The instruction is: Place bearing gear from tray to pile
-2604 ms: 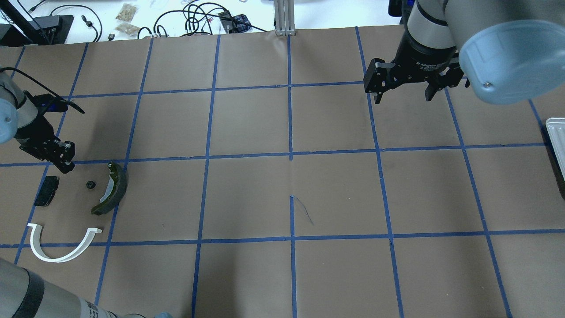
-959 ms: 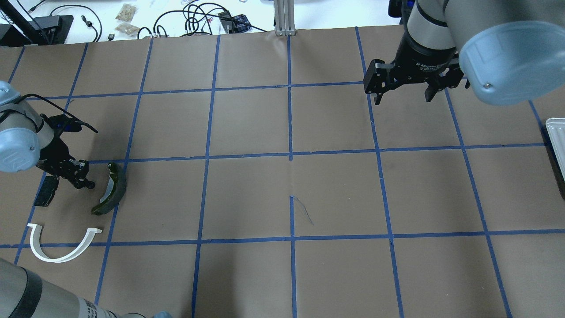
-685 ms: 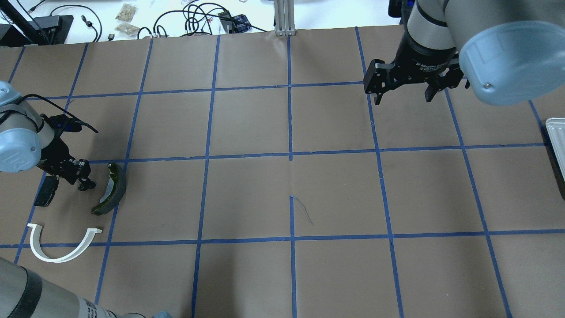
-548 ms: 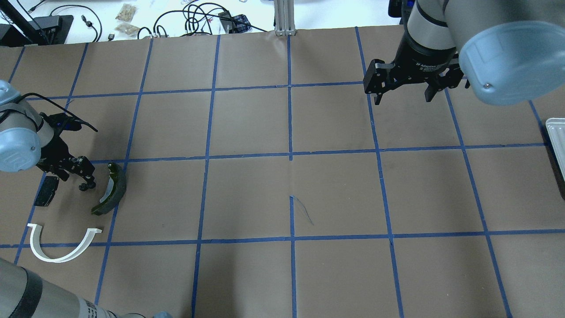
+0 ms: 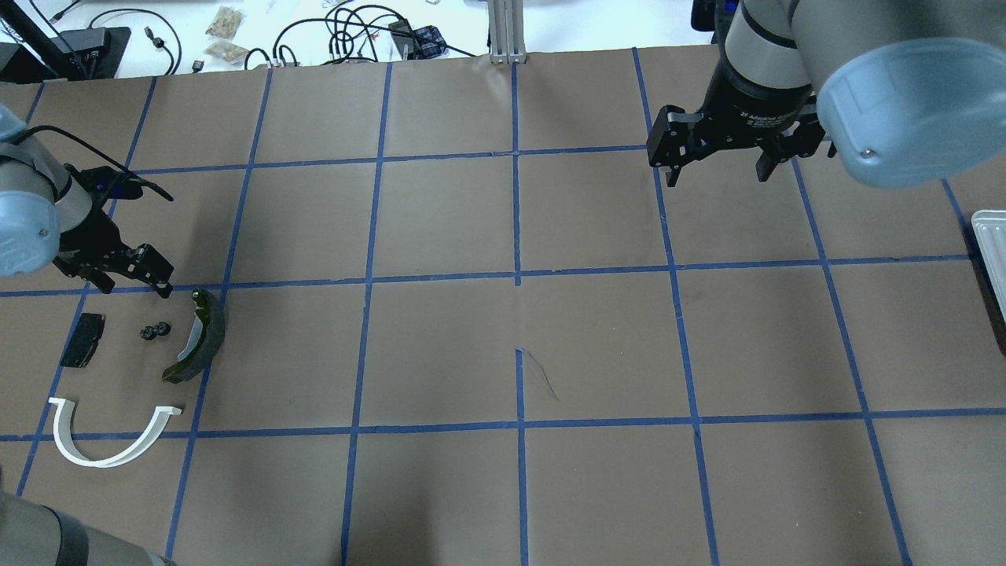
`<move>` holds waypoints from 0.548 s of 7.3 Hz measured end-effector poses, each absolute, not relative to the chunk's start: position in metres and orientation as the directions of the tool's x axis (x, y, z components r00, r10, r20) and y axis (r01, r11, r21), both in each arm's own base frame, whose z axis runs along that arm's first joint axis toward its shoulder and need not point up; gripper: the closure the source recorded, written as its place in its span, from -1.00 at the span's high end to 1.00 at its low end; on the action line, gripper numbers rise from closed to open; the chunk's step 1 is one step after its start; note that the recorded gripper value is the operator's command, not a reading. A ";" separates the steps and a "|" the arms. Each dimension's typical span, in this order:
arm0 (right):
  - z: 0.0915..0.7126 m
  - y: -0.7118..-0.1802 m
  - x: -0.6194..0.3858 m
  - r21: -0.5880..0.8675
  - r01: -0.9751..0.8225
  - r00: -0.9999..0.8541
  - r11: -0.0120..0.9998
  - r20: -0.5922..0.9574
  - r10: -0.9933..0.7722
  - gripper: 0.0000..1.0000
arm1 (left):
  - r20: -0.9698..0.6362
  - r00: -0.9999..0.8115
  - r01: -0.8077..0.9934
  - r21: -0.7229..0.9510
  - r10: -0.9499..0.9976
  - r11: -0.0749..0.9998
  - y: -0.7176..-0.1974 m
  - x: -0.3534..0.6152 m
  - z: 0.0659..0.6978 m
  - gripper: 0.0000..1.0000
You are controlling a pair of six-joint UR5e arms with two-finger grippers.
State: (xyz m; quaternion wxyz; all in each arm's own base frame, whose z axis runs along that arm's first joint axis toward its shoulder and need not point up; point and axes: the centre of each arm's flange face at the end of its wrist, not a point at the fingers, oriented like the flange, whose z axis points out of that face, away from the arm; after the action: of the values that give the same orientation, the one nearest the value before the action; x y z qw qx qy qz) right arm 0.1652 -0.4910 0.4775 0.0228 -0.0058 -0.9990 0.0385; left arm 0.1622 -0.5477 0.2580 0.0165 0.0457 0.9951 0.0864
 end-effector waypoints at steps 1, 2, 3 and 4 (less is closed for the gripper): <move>0.478 -0.491 0.165 -0.077 0.009 -0.999 0.997 0.046 0.013 1.00 | -0.024 -0.997 0.073 0.178 0.078 0.981 -0.559 0.134 0.293 1.00; 0.478 -0.491 0.165 -0.077 0.009 -0.999 0.997 0.046 0.012 1.00 | -0.016 -0.998 0.061 0.159 0.065 0.985 -0.566 0.101 0.331 1.00; 0.478 -0.491 0.165 -0.077 0.008 -0.999 0.997 0.047 0.011 1.00 | -0.003 -0.998 0.060 0.120 0.061 0.991 -0.570 0.063 0.366 1.00; 0.478 -0.491 0.165 -0.077 0.005 -0.999 0.997 0.048 0.009 1.00 | -0.001 -0.998 0.064 0.090 0.064 0.994 -0.569 0.021 0.392 1.00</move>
State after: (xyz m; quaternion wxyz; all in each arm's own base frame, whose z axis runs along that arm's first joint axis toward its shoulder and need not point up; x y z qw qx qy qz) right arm 0.1652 -0.4910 0.4777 0.0240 -0.0034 -0.9990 0.0386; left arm 0.0210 -0.5685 0.3922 0.0021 0.0321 0.9985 0.0452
